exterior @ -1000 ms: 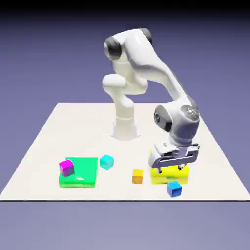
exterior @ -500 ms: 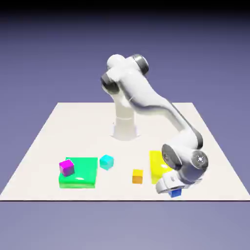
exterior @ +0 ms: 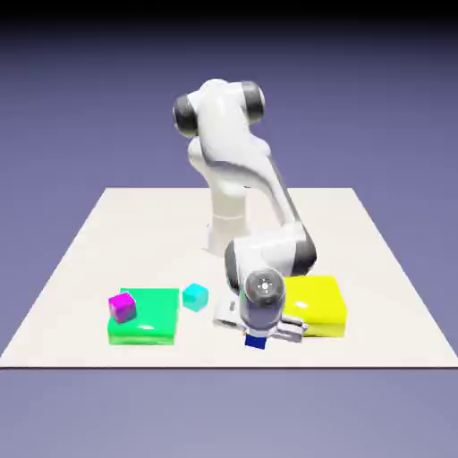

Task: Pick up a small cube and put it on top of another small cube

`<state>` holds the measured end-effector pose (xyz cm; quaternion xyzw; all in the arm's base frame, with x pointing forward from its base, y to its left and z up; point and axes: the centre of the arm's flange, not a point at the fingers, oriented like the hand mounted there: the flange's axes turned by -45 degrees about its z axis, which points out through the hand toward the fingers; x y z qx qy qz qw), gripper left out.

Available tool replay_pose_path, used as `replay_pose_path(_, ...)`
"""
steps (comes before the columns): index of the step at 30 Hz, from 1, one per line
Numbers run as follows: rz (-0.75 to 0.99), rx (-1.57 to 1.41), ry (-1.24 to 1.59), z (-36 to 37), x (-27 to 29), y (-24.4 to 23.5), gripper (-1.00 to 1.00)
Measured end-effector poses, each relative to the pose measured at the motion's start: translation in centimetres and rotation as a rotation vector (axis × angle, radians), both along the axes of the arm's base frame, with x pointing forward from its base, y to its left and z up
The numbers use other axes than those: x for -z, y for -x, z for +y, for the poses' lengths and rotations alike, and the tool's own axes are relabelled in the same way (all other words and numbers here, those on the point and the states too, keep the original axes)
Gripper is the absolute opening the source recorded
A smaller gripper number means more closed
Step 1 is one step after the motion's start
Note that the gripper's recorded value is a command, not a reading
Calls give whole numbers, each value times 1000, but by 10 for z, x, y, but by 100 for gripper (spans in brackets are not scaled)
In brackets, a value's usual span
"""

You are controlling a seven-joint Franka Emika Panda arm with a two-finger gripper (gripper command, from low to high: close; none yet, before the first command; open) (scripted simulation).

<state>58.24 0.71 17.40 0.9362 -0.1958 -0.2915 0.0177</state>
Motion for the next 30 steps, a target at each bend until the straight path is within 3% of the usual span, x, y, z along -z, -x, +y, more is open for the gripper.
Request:
replay_pose_path(10, -56, 644, 39, -186, -51, 47, -100)
replay_pose_path(20, -176, 1305, -21, -342, -117, 147, -100)
replay_pose_path(24, -176, 1305, -21, -318, -53, 145, -100)
replay_pose_path(25, -176, 1305, -21, -318, -53, 145, 100)
replay_pose_path(27, -174, 1304, -19, -318, -53, 145, 100)
replay_pose_path(30, -174, 1304, -19, -342, -116, 148, 100)
